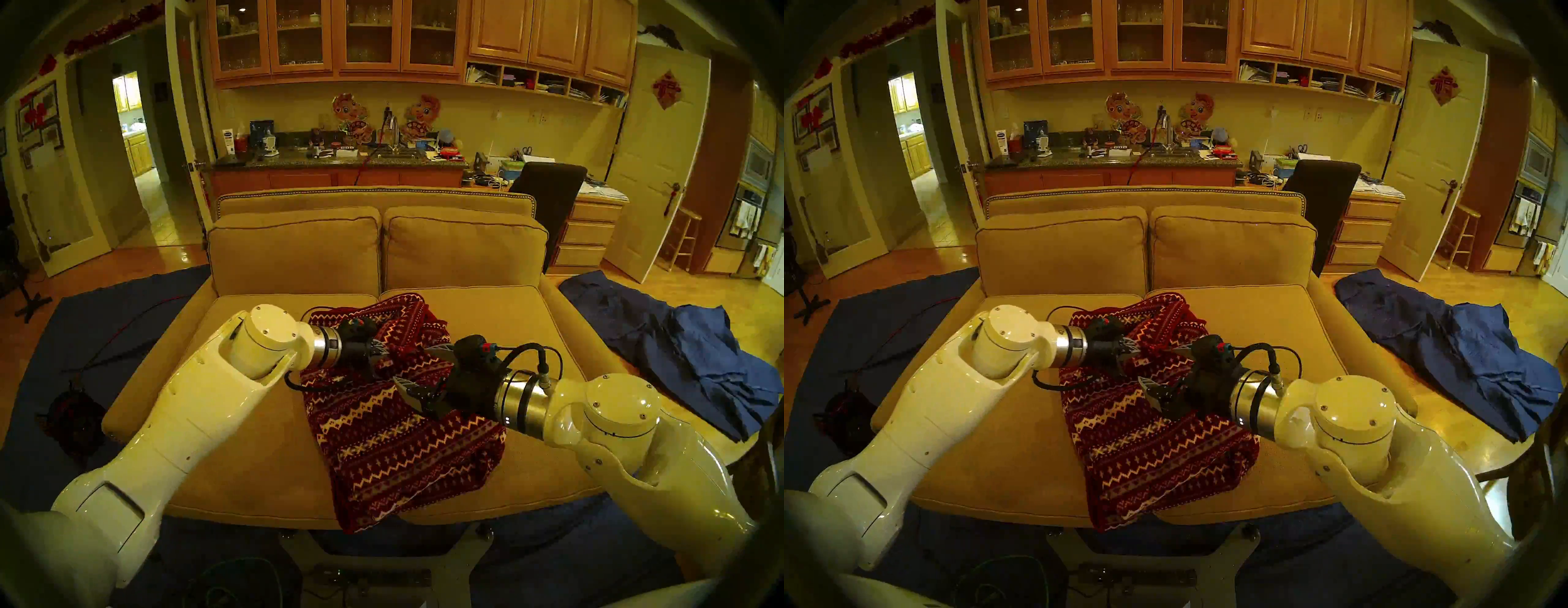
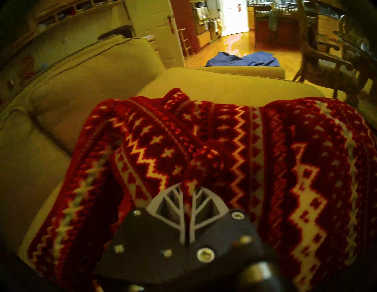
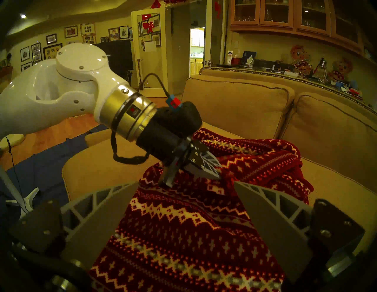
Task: Fold the blanket in half twice
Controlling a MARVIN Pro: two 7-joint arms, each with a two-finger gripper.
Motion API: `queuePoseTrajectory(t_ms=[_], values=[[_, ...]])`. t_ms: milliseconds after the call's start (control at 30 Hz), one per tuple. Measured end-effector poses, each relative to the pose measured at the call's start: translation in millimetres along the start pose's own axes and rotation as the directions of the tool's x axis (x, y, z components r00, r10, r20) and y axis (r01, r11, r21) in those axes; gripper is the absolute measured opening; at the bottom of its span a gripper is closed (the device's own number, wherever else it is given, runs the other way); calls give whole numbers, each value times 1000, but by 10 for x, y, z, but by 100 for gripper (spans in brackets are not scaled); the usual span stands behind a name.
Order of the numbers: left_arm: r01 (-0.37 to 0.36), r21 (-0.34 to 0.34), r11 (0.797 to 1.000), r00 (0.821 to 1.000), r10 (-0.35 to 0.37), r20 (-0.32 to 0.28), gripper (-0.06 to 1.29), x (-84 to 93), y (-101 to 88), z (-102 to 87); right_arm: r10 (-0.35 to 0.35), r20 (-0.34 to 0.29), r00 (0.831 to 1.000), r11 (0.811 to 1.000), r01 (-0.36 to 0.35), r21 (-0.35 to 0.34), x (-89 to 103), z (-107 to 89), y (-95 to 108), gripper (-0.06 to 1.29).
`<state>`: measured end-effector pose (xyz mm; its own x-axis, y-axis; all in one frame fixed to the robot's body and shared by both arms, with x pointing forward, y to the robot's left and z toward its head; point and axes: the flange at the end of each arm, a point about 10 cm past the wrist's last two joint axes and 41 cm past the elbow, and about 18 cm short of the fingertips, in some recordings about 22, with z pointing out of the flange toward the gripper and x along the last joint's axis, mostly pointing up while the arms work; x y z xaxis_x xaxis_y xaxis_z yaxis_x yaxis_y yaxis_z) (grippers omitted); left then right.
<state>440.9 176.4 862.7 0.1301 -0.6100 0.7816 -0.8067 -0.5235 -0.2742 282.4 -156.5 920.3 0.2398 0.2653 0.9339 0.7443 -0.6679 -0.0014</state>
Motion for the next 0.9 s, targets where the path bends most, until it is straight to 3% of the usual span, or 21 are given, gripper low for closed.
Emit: queuePoseTrajectory(t_ms=[133,467,700,900], values=[[-2,79,997,1000,1,24,-2,-132,-132,-199,0,0,1000,1000,0,0,0,0,0,122],[20,191,981,999,-26,30,-2,-445,-404,-614,0,0,1000,1000,0,0,0,0,0,122],[57,203,977,997,-67,38,-2,-828,-538,-634,0,0,1000,1000,0,0,0,0,0,122],[80,197,977,994,-92,53,-2,-1052,-648,-624,0,0,1000,1000,0,0,0,0,0,122]])
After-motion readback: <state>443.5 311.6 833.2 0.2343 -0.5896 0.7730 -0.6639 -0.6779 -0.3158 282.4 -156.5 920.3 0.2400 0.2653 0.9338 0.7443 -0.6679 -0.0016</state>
